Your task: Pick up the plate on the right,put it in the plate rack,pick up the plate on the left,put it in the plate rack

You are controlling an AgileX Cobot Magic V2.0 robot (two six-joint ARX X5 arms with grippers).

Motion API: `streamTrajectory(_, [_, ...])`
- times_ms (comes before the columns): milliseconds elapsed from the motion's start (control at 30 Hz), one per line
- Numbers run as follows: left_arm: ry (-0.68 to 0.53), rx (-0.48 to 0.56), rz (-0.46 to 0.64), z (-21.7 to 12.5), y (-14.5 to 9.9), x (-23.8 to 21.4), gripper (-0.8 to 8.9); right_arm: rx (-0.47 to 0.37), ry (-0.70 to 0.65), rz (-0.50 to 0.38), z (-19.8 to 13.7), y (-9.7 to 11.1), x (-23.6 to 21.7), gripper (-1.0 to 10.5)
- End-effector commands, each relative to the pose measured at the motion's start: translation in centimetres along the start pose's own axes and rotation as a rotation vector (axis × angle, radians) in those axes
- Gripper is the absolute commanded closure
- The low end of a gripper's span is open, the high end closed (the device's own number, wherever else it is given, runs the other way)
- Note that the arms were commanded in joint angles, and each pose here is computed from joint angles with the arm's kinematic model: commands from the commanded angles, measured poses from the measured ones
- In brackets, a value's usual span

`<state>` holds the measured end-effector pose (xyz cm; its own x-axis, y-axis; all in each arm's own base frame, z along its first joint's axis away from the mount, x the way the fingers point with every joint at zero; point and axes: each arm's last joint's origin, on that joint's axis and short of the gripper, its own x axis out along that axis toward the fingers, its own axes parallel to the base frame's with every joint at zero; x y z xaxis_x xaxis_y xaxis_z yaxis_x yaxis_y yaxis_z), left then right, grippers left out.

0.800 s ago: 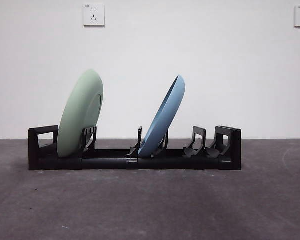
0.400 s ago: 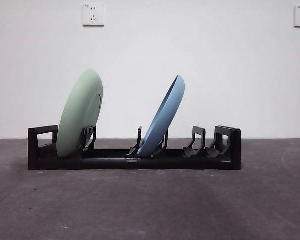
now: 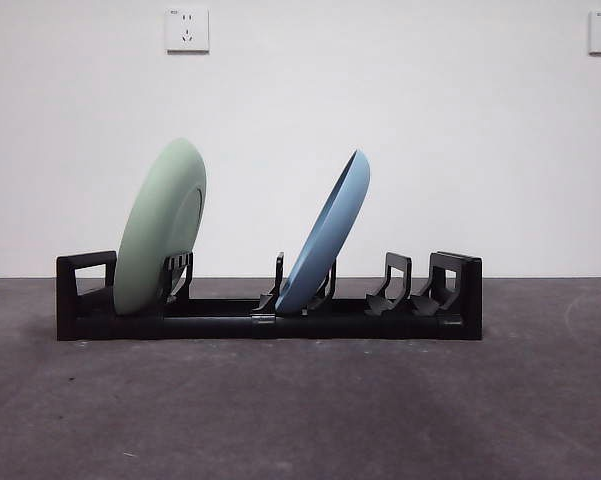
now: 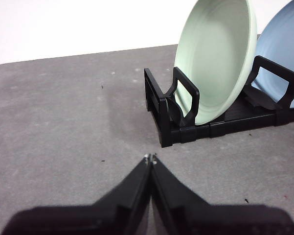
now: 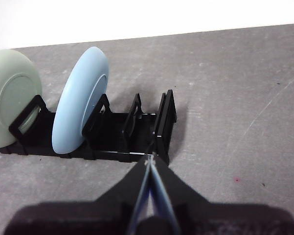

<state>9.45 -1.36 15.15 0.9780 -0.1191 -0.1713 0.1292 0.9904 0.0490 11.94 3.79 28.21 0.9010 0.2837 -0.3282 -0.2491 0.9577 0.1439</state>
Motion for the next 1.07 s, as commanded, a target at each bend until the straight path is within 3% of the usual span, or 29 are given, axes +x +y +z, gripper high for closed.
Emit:
streamTrajectory(33, [0.010, 0.007, -0.002, -0.4, 0.0, 0.1, 8.17, 0.010, 0.007, -0.004, -0.3, 0.0, 0.2, 9.4])
streamTrajectory(233, [0.010, 0.007, -0.002, -0.4, 0.0, 0.1, 8.17, 0.010, 0.007, -0.004, -0.3, 0.0, 0.2, 9.4])
streamTrajectory(367, [0.010, 0.008, -0.003, -0.4, 0.0, 0.1, 8.17, -0.182, -0.016, -0.069, -0.3, -0.4, -0.5, 9.4])
streamTrajectory(467, [0.010, 0.007, -0.002, -0.4, 0.0, 0.1, 8.17, -0.246, -0.020, -0.092, -0.5, -0.8, -0.9, 9.4])
streamTrajectory(567, [0.010, 0.008, -0.002, -0.4, 0.0, 0.1, 8.17, -0.219, -0.030, -0.135, -1.6, -1.5, -1.2, 9.4])
streamTrajectory(733, [0.010, 0.007, -0.002, -0.4, 0.0, 0.1, 8.17, -0.199, -0.116, -0.079, -5.0, -2.5, -0.6, 9.4])
streamTrajectory(1067, [0.010, 0.007, -0.003, -0.4, 0.0, 0.1, 8.17, -0.099, -0.167, -0.083, -12.2, -3.6, 1.1, 9.4])
